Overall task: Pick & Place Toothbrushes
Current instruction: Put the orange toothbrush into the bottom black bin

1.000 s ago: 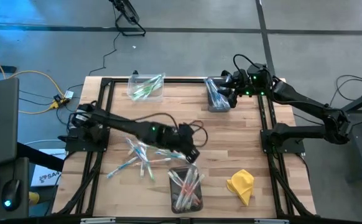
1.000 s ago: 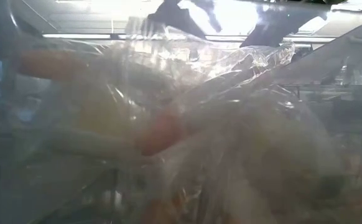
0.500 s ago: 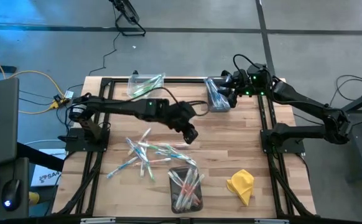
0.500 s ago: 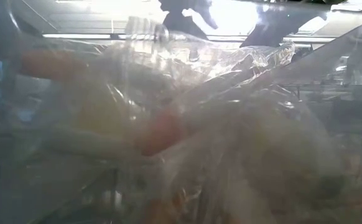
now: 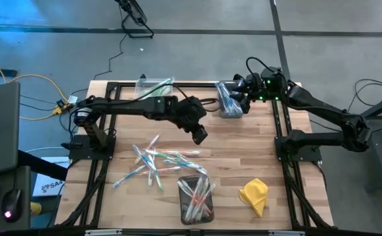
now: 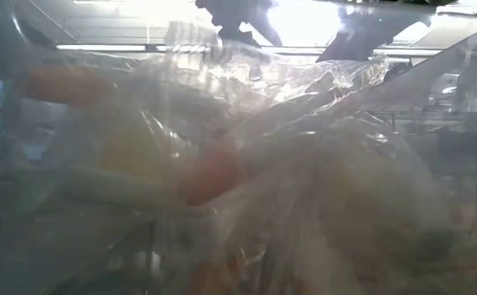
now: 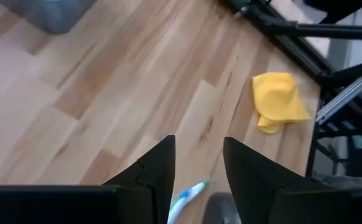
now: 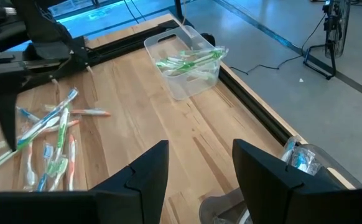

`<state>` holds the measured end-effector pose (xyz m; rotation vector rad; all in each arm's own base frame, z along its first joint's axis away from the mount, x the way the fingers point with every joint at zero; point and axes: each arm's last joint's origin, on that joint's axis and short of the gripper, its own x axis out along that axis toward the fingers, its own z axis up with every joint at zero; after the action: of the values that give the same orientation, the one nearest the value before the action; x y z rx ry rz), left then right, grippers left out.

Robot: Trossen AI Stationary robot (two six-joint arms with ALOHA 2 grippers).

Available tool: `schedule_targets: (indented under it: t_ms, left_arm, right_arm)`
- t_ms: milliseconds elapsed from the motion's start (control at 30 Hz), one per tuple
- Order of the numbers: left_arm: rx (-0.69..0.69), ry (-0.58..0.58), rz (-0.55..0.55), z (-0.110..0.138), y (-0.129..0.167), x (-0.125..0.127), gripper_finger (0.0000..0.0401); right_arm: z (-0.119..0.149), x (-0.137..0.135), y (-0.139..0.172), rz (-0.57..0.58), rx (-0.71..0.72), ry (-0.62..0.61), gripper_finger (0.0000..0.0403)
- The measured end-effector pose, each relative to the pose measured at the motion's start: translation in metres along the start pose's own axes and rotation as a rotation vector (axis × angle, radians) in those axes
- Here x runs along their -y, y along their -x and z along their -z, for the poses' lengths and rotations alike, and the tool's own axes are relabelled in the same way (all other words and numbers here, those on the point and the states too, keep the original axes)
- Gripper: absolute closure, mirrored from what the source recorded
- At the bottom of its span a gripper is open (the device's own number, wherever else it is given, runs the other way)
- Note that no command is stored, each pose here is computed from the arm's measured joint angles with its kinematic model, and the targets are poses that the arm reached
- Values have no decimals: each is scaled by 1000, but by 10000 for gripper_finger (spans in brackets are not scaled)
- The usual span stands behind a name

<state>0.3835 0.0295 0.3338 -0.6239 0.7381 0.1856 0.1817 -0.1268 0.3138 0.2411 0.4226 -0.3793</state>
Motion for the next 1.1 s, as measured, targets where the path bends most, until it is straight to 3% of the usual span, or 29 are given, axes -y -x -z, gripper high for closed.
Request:
schedule_targets:
  t_ms: [400, 800, 1100]
  left_arm:
    - [-86, 22, -387, 21, 21, -18, 269]
    - [-80, -86, -436, 36, 70, -3, 269]
    - [-123, -109, -511, 42, 82, -8, 269]
  right_arm:
    - [0, 0, 0, 0, 0, 0, 232]
    - [0, 0, 0, 4, -1, -32, 232]
    - [0, 0, 0, 4, -1, -32, 232]
